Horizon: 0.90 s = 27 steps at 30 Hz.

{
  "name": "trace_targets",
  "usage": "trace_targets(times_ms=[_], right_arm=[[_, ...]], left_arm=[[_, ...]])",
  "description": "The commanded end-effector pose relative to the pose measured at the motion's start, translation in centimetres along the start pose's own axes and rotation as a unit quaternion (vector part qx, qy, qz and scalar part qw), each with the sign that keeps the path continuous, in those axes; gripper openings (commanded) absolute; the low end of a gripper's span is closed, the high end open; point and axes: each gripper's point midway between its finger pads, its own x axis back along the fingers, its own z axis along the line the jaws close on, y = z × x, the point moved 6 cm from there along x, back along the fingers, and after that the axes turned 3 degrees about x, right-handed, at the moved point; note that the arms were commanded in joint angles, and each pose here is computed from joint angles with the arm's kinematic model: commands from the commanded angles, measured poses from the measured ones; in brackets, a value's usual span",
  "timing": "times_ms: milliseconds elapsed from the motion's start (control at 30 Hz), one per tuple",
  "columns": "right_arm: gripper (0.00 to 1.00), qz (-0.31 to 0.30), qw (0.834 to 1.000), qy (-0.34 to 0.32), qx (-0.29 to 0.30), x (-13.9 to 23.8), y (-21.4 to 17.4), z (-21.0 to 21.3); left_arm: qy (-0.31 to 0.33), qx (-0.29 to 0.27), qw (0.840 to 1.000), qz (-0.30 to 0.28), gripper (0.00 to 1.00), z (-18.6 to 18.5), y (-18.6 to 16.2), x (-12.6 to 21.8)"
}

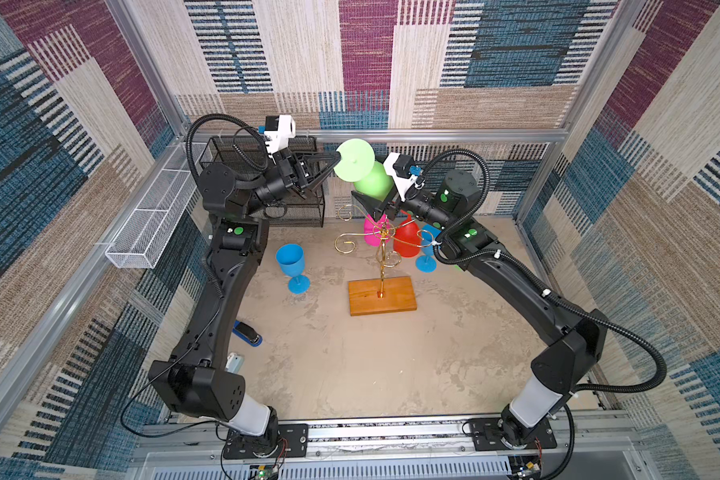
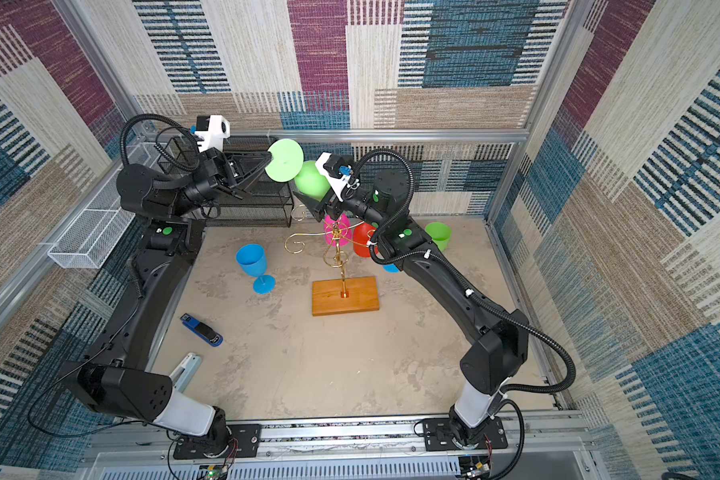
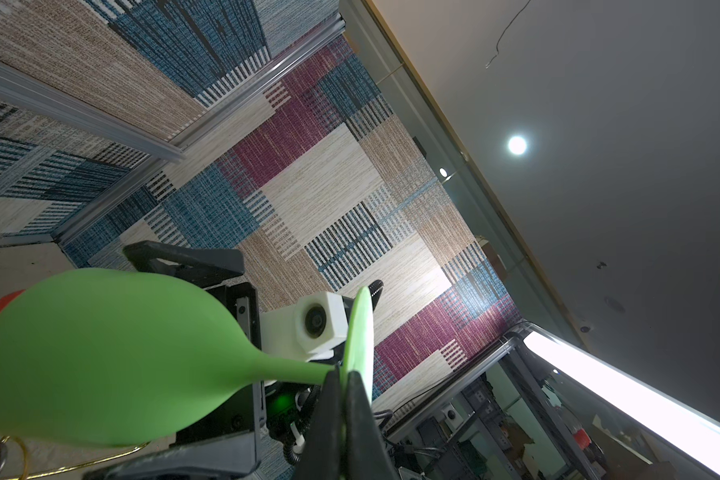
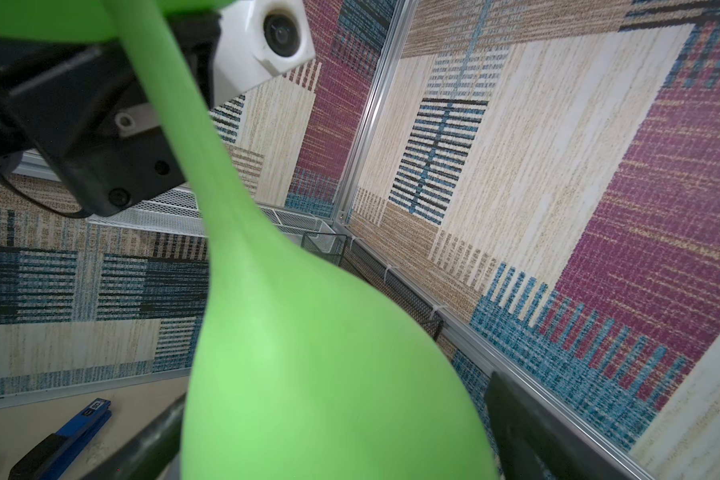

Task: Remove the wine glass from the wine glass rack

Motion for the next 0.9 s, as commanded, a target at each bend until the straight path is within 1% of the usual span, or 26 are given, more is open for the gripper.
trace_targets(times_ms=[0,200,333,600,633,733,833,867], right_arm=[[0.94,0.001,1.0,-0.007,-0.004,0.0,0.4,-0.1],[0.8,0.003,1.0,-0.004,-0.008,0.4,0.5,0.3],[0.74,0.003,1.0,-0.004,-0.011,0.6,0.7,0.4],[0.71,0.0,1.0,0.003,-0.026,0.9,1.3,0.6],[0.7,0.001,1.0,0.004,-0.03,0.9,1.3,0.6],[0.68,0.002,0.999,0.005,-0.039,1.0,1.5,0.6],[0.65,0.009,0.999,-0.001,-0.052,1.2,1.7,0.4],[0.65,0.01,0.998,-0.001,-0.055,1.3,1.9,0.5]], left_arm=[[-0.011,-0.018,1.0,0.009,0.0,-0.7,-0.3,0.1],[-0.008,-0.019,1.0,0.007,0.0,-0.6,-0.2,0.1],[-0.009,-0.02,1.0,0.006,0.0,-0.6,-0.2,0.0],[-0.004,-0.021,1.0,0.002,0.0,-0.3,0.0,0.1],[-0.003,-0.019,1.0,0.0,0.04,-0.2,0.1,0.1],[-0.003,-0.025,1.0,-0.003,0.27,-0.2,0.2,0.1],[-0.006,-0.033,0.999,-0.01,0.41,-0.3,0.4,0.4],[-0.007,-0.037,0.999,-0.014,0.44,-0.4,0.5,0.5]])
